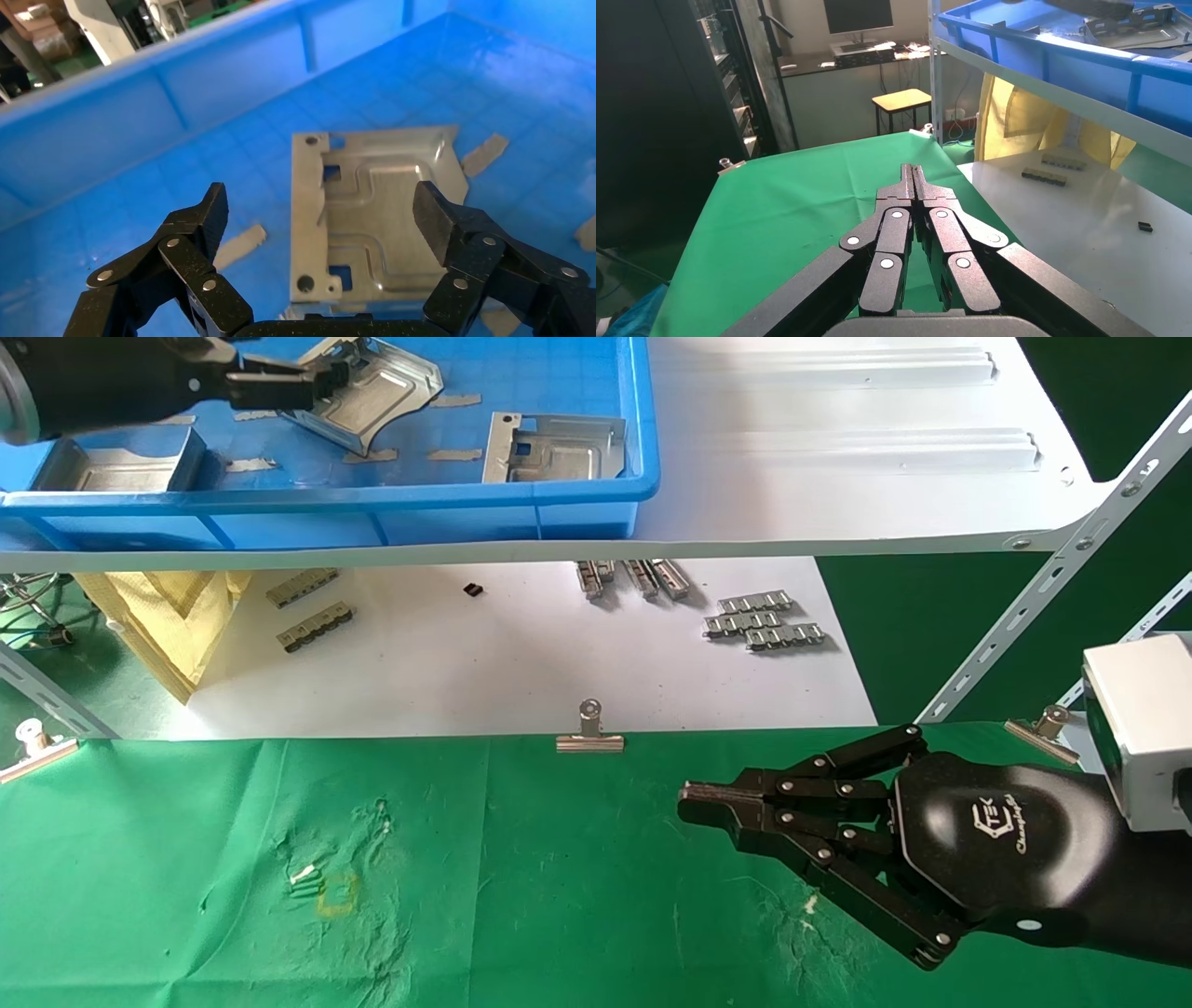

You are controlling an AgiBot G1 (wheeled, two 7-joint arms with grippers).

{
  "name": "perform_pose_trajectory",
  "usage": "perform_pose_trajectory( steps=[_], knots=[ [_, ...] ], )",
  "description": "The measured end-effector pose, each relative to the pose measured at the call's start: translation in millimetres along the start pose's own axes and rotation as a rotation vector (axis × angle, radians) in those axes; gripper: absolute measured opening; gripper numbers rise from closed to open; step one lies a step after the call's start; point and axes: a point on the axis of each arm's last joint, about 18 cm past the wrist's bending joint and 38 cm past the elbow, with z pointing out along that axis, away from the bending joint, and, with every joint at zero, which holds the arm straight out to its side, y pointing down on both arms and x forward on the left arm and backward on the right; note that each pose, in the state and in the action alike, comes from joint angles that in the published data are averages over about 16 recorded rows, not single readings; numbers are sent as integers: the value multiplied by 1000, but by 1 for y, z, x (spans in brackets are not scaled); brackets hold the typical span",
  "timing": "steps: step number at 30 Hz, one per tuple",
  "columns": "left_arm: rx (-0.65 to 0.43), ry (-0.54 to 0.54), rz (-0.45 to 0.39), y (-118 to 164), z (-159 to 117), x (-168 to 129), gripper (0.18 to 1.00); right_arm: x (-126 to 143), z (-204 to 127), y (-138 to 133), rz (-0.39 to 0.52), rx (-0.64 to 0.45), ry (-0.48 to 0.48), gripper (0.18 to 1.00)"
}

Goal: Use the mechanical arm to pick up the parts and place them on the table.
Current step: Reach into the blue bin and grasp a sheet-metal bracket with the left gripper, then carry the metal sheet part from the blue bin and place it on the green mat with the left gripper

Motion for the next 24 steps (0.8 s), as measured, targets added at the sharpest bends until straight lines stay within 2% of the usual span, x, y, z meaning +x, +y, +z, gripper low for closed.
perform_pose_trajectory(
  steps=[10,16,24],
  knots=[
    [-31,-25,5,10,3,-3,888,0,0,0,0,0,0,192],
    [-39,-42,1,15,5,-4,782,0,0,0,0,0,0,192],
    [-42,-52,-3,18,7,-5,593,0,0,0,0,0,0,192]
  ],
)
